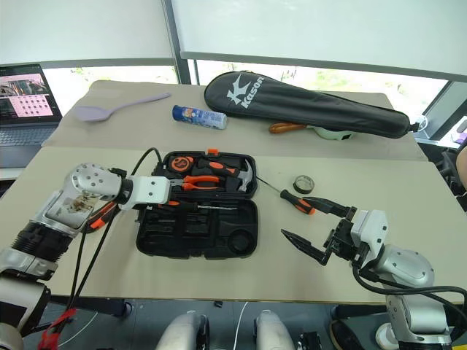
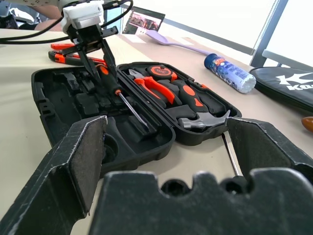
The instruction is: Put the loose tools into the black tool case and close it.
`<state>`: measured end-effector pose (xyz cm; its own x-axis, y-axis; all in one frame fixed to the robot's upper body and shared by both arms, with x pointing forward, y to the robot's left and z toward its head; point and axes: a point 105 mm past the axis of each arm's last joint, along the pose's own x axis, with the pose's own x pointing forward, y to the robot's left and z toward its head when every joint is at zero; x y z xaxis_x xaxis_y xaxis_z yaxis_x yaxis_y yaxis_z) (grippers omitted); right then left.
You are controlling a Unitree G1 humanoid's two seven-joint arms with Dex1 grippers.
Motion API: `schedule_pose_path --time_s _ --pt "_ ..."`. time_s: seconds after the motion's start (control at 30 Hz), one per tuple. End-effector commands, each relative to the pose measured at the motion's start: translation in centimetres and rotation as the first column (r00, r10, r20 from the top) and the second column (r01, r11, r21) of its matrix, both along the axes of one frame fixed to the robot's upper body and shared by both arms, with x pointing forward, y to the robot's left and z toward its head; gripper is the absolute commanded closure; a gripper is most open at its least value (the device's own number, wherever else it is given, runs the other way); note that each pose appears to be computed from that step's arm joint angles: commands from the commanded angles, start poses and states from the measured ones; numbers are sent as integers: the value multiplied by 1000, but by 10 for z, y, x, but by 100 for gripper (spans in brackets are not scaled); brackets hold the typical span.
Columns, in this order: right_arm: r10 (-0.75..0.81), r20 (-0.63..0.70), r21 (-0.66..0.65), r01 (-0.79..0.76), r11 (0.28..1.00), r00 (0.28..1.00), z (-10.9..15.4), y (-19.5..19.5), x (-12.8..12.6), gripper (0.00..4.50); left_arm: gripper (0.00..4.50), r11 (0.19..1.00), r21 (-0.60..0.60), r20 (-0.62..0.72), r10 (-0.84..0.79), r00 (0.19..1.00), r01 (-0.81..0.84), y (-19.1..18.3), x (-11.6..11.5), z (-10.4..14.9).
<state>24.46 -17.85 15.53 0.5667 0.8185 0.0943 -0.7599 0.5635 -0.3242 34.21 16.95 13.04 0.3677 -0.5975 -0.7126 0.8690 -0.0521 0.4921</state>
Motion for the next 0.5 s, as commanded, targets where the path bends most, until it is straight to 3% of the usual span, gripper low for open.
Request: schedule_pose_path --time_s 0.03,0.2,0.27,0.3,0.43,0.5 --pt "27 35 13 -28 1000 999 11 4 -3 0 363 998 32 -13 57 998 -56 15 0 -6" --pt "37 30 15 -37 999 999 12 7 -3 0 363 999 -6 -26 40 999 -40 5 1 -10" --pt "40 27 15 -40 999 999 12 7 -3 0 263 996 -87 25 38 999 -36 -5 7 -1" --pt "42 24 15 -43 999 999 12 8 -3 0 247 987 -156 37 44 998 -38 -11 9 6" --pt "51 8 18 -51 999 999 11 11 -3 0 94 920 -392 95 69 993 -26 -22 10 36" --pt "53 -4 20 -52 998 999 10 11 -4 0 94 875 -482 79 87 993 -39 -19 4 44"
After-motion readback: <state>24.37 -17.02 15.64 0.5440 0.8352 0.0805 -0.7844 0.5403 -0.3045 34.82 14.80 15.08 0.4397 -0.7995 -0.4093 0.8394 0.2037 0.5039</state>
